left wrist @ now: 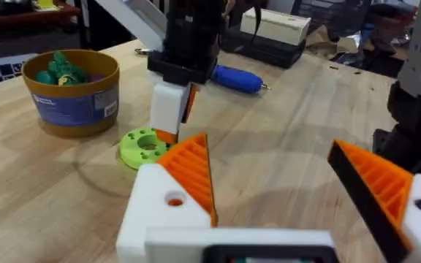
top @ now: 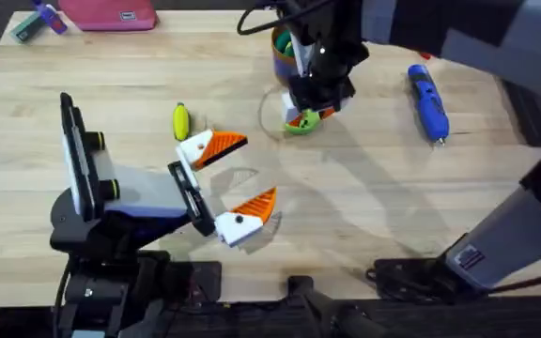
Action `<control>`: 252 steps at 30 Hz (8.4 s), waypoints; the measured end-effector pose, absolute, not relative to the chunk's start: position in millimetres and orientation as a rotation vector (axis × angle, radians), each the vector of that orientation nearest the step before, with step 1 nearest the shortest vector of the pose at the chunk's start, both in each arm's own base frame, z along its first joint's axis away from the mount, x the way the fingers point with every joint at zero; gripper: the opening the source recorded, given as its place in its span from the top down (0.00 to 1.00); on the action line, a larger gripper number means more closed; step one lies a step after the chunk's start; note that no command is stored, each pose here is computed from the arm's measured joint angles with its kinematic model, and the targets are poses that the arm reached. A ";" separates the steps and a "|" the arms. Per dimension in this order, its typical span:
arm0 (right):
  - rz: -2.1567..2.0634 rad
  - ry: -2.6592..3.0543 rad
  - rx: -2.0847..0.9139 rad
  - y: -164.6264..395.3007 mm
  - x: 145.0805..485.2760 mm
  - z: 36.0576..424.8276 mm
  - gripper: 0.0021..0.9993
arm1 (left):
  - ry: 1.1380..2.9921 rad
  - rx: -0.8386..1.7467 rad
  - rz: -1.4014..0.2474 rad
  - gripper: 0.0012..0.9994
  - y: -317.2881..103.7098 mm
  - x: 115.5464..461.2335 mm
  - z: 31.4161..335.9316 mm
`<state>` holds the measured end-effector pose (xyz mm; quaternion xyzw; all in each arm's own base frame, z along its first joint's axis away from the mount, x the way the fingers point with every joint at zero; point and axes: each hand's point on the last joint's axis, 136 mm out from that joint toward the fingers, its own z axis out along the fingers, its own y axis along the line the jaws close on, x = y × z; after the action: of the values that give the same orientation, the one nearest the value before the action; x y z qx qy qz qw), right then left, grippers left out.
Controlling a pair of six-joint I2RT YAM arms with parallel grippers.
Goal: Pick up the gripper from the table and insert it into the empty holder that is missing its gripper. Then pick up a screw, insert it into the mounting hole, and use the screwdriver to tighten it. Finally, clean up the table by picking up the vegetable and placing it into the bucket.
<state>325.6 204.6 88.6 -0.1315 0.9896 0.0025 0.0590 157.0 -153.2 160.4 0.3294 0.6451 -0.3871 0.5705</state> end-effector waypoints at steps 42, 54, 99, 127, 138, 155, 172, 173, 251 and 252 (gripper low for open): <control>-0.049 3.006 -0.349 206.1 338.1 66.2 1.00 | 1.514 0.773 -0.909 0.01 -153.2 157.0 160.4; 0.064 2.788 -0.479 211.2 338.7 235.9 1.00 | 1.514 0.773 -0.909 0.01 -153.2 156.9 160.4; 0.199 1.970 -2.027 372.4 212.6 247.8 1.00 | 1.514 0.773 -0.909 0.01 -153.3 156.9 160.4; 0.217 1.883 -2.121 386.1 206.1 236.9 1.00 | 1.513 0.775 -0.911 0.01 -153.4 156.5 160.4; 0.206 1.914 -2.153 386.7 206.1 223.1 1.00 | 1.513 0.775 -0.911 0.01 -153.4 156.5 160.4; 0.208 1.900 -2.169 393.4 202.4 218.0 1.00 | 1.513 0.775 -0.911 0.01 -153.4 156.5 160.4; 0.207 1.912 -2.172 395.4 203.5 212.8 1.00 | 1.518 0.769 -0.918 0.01 -153.5 156.5 160.2; 0.208 1.918 -2.166 395.4 203.6 212.8 0.94 | 1.518 0.769 -0.918 0.01 -153.5 156.5 160.2; 0.199 2.687 -0.180 58.3 281.6 200.1 0.00 | 1.517 0.772 -0.920 0.01 -153.8 156.0 160.3; 0.199 2.687 -0.180 58.3 281.4 200.1 0.01 | 1.517 0.772 -0.920 0.01 -153.8 156.0 160.3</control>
<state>281.4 58.3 200.1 -0.0649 0.9709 0.0719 0.2189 156.0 -153.8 160.3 0.3287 0.6456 -0.3917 0.5673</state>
